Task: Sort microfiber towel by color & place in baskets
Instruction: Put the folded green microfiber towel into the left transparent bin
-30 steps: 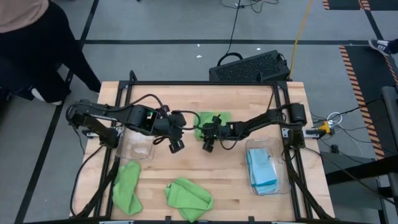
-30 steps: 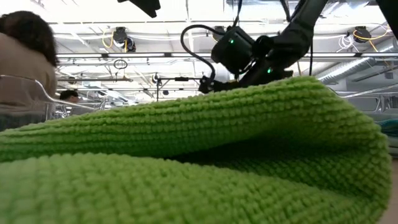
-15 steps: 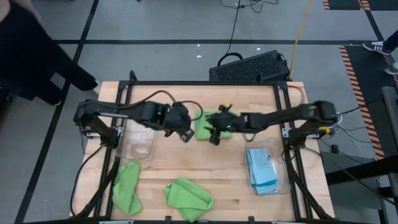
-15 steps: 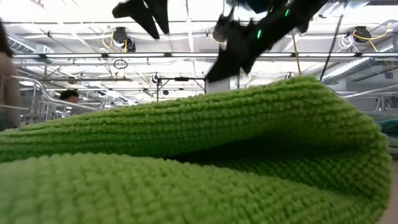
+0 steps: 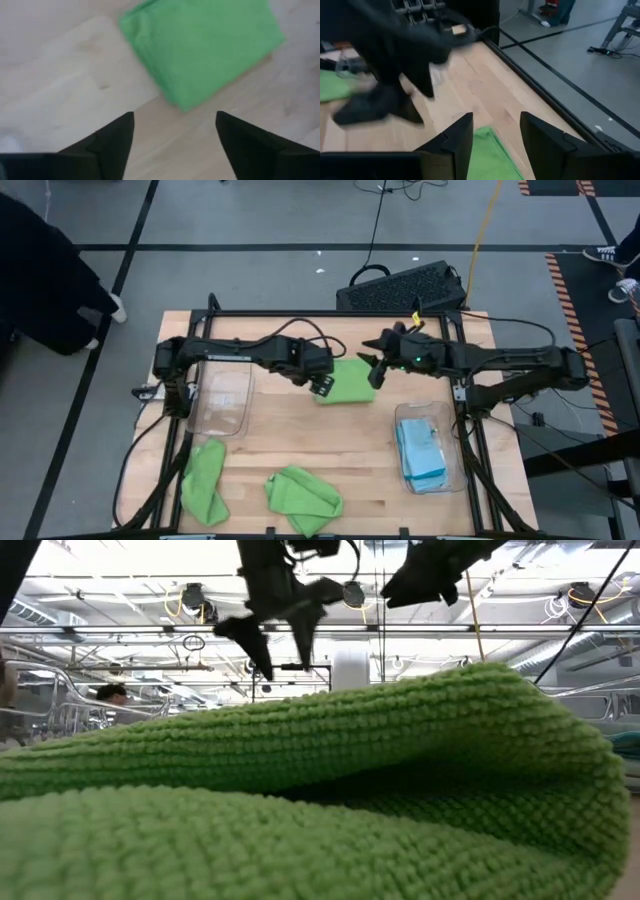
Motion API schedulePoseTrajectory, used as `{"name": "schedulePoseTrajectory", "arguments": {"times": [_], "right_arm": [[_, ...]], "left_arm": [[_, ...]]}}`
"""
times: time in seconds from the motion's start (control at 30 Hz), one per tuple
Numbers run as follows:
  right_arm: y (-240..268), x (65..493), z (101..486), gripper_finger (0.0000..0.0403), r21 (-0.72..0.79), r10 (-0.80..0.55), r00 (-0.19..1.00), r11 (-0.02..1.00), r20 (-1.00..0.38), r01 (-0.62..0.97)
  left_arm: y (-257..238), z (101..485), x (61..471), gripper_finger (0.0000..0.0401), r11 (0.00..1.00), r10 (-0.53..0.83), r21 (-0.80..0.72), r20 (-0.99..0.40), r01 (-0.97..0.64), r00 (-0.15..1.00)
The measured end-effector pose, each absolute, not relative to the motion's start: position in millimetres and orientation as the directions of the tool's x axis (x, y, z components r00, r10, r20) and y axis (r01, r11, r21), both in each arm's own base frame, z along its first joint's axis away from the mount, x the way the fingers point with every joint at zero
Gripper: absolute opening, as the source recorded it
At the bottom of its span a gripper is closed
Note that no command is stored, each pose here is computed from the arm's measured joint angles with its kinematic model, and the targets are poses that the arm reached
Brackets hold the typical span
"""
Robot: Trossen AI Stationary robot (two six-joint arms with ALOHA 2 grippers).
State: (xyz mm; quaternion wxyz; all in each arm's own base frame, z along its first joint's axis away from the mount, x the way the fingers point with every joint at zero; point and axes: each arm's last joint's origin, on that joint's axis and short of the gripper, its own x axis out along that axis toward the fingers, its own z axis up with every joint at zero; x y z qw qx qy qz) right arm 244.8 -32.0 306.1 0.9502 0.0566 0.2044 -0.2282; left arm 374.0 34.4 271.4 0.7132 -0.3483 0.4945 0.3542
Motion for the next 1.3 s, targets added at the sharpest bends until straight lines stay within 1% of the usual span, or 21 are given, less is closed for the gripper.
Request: {"name": "schedulePoseTrajectory", "arguments": {"times": [0.07,0.13,0.27,0.43,0.47,0.53,0.6,0.7,0.83,0.93,1.07,1.17,1.3], "right_arm": [[-31.9,240.7,308.8,0.0155,0.016,-0.410,0.814,0.890,-0.412,0.456],[-31.7,237.8,307.0,0.0155,0.002,-0.409,0.801,0.890,-0.438,0.455],[-31.1,233.1,299.0,0.0155,0.021,-0.401,0.755,0.877,-0.518,0.480],[-26.5,226.9,291.0,0.0155,0.092,-0.334,0.718,0.871,-0.611,0.483],[-25.1,226.4,290.9,0.0155,0.098,-0.330,0.717,0.869,-0.614,0.485],[-22.8,225.2,291.6,0.0155,0.096,-0.327,0.718,0.872,-0.614,0.480],[-21.5,225.4,292.5,0.0155,0.090,-0.325,0.725,0.878,-0.607,0.470],[-21.2,226.0,293.1,0.0155,0.085,-0.326,0.730,0.882,-0.601,0.464],[-21.2,226.2,293.4,0.0155,0.086,-0.326,0.732,0.882,-0.598,0.463],[-21.2,226.3,293.5,0.0155,0.086,-0.326,0.733,0.883,-0.597,0.462],[-21.5,226.2,293.5,0.0155,0.086,-0.326,0.732,0.882,-0.598,0.463],[-21.6,226.2,293.5,0.0155,0.086,-0.327,0.732,0.882,-0.597,0.463],[-21.5,226.2,293.5,0.0155,0.099,-0.326,0.733,0.876,-0.597,0.471]], "left_arm": [[37.3,262.4,382.5,0.0302,0.515,0.145,-0.167,-0.950,-0.841,0.277],[41.2,256.3,391.7,0.0314,0.517,0.135,-0.209,-0.938,-0.830,0.320],[49.1,248.6,402.8,0.0320,0.493,0.146,-0.259,-0.917,-0.831,0.372],[56.3,237.4,406.2,0.0300,0.483,0.148,-0.240,-0.926,-0.842,0.349],[58.2,232.1,406.7,0.0295,0.481,0.143,-0.234,-0.930,-0.845,0.339],[62.7,223.5,408.5,0.0284,0.474,0.120,-0.272,-0.922,-0.837,0.368],[65.4,210.0,405.1,0.0277,0.462,0.091,-0.281,-0.928,-0.841,0.360],[68.3,187.7,401.5,0.0272,0.412,0.079,-0.323,-0.919,-0.852,0.387],[69.5,159.4,388.5,0.0271,0.335,0.073,-0.318,-0.930,-0.887,0.361],[68.6,145.0,381.0,0.0271,0.300,0.074,-0.313,-0.934,-0.901,0.349],[68.0,139.8,378.0,0.0271,0.287,0.087,-0.331,-0.926,-0.899,0.368],[68.5,139.8,378.7,0.0271,0.273,0.121,-0.330,-0.920,-0.904,0.372],[70.1,139.6,380.6,0.0271,0.213,0.171,-0.347,-0.907,-0.913,0.385]]}}
